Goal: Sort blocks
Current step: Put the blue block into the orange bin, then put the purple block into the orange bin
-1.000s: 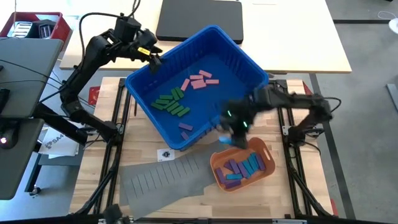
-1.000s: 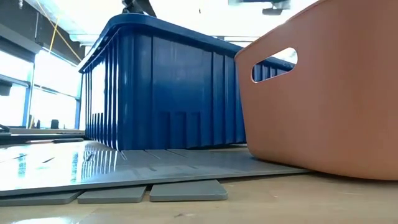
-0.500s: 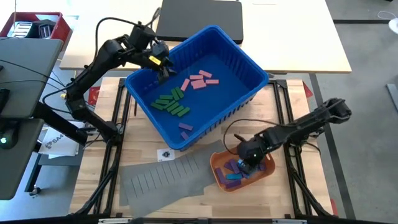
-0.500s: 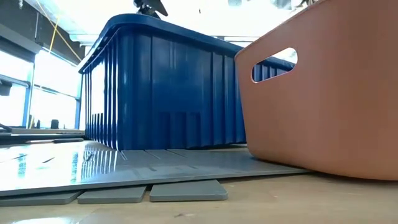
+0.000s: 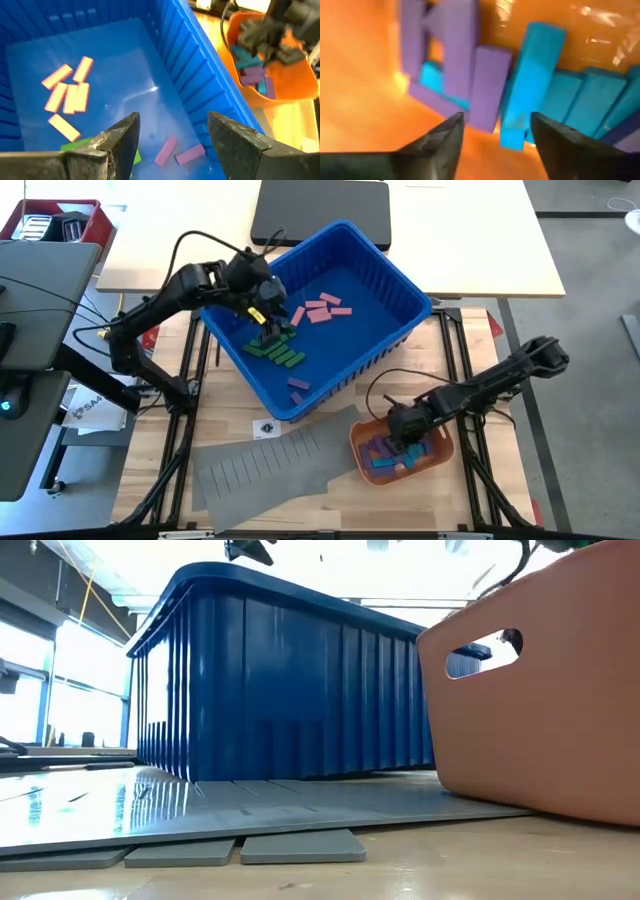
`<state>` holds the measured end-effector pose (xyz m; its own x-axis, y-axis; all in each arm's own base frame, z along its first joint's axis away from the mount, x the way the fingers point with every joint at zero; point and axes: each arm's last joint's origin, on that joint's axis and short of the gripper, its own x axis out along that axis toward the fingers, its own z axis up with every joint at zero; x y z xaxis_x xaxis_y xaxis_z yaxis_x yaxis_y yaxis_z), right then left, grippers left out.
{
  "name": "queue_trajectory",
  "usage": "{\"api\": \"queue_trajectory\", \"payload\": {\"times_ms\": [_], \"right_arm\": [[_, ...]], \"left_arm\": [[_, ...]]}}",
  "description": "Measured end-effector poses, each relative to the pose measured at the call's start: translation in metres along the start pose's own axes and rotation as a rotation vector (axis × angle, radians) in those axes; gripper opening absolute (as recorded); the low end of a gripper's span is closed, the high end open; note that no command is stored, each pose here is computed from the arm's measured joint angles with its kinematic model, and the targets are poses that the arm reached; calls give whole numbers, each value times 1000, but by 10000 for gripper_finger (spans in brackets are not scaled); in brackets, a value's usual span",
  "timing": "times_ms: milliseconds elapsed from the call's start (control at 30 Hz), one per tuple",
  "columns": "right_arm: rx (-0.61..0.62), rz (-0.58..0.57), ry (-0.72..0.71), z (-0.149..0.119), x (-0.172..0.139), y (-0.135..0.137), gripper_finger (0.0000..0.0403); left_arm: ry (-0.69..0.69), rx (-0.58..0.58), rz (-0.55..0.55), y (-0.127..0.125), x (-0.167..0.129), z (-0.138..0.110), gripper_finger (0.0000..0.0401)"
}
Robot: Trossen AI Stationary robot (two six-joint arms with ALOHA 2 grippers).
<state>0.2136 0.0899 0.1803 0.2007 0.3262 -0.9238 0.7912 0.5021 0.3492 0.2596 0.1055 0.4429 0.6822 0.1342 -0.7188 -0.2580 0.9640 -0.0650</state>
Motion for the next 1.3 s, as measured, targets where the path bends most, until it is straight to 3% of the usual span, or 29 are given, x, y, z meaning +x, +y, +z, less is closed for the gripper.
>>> {"api": "queue_trajectory", "payload": {"times_ms": [67, 200, 367, 533, 633, 733, 833, 967, 1300], "right_arm": [[-28, 20, -5, -3, -13, 1, 244], [-78, 48, -84, -10, -51, 2, 259], [-240, 147, -302, -18, -110, 2, 261], [-248, 197, -613, -20, -156, -6, 262], [-203, 209, -745, -19, -173, -10, 262], [-179, 214, -795, -19, -182, -13, 263], [-179, 208, -797, -19, -183, -14, 263], [-182, 186, -790, -19, -181, -16, 263], [-185, 146, -785, -19, -180, -19, 263]], "left_arm": [[24, 8, -9, -4, 3, -1, 225], [69, 40, -46, -10, 15, -2, 225], [166, 156, -230, -16, 50, -2, 225], [423, 298, -265, -22, 118, -15, 225], [674, 360, -202, -23, 162, -33, 225], [863, 327, -197, -20, 200, -52, 225], [866, 288, -164, -18, 224, -59, 225], [885, 329, -109, -20, 249, -72, 225], [968, 349, -128, -27, 284, -112, 225]]}}
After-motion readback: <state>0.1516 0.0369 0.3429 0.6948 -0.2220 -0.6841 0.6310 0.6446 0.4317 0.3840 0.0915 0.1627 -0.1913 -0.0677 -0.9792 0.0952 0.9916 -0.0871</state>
